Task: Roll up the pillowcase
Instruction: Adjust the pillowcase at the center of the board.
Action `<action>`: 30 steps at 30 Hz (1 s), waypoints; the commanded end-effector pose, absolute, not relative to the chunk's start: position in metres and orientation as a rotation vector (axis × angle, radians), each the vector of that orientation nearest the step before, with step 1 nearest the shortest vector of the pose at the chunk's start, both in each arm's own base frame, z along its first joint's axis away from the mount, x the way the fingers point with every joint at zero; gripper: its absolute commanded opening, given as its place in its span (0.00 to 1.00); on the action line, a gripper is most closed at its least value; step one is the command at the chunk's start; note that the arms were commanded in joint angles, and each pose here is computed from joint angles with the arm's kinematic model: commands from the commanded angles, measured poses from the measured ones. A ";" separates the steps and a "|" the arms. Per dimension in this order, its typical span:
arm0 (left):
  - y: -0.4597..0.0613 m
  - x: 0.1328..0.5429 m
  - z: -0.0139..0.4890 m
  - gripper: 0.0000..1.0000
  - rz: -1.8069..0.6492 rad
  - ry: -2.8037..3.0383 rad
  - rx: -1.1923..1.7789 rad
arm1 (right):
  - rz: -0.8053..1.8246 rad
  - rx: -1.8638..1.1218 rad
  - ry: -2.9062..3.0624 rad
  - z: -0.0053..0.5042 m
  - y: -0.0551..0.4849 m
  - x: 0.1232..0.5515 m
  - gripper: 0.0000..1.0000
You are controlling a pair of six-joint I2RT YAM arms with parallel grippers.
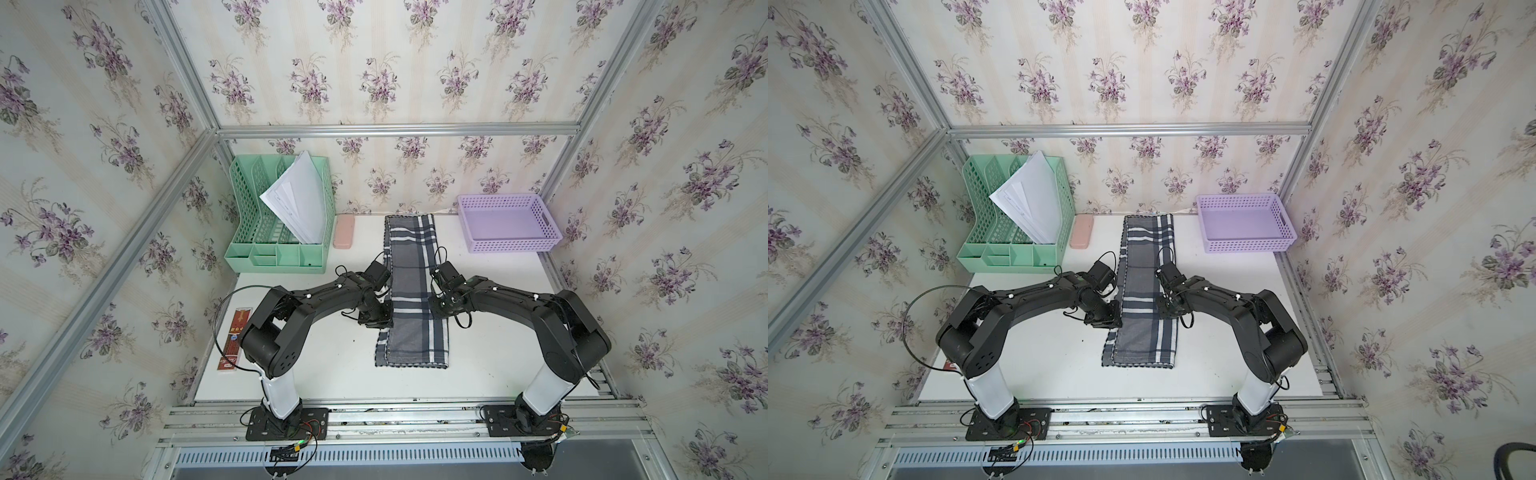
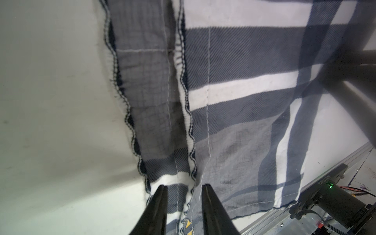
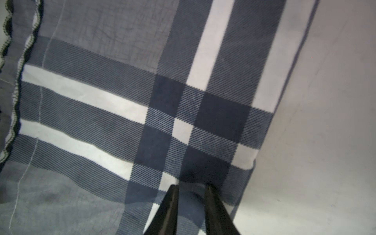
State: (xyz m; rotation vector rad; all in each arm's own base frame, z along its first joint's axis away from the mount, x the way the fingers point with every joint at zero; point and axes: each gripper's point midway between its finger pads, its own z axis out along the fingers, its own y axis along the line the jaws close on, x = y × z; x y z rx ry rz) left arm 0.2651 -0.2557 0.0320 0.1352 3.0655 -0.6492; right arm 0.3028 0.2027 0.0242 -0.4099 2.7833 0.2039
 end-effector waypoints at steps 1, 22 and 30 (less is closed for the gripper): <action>-0.260 0.266 0.035 0.32 -0.678 3.055 0.138 | 0.199 -0.392 2.781 0.022 0.202 0.305 0.29; -0.269 0.267 0.028 0.14 -0.691 3.070 0.141 | 0.195 -0.384 2.803 0.014 0.203 0.305 0.30; -0.261 0.267 0.048 0.08 -0.649 3.048 0.127 | 0.358 -0.246 2.640 0.089 0.200 0.353 0.58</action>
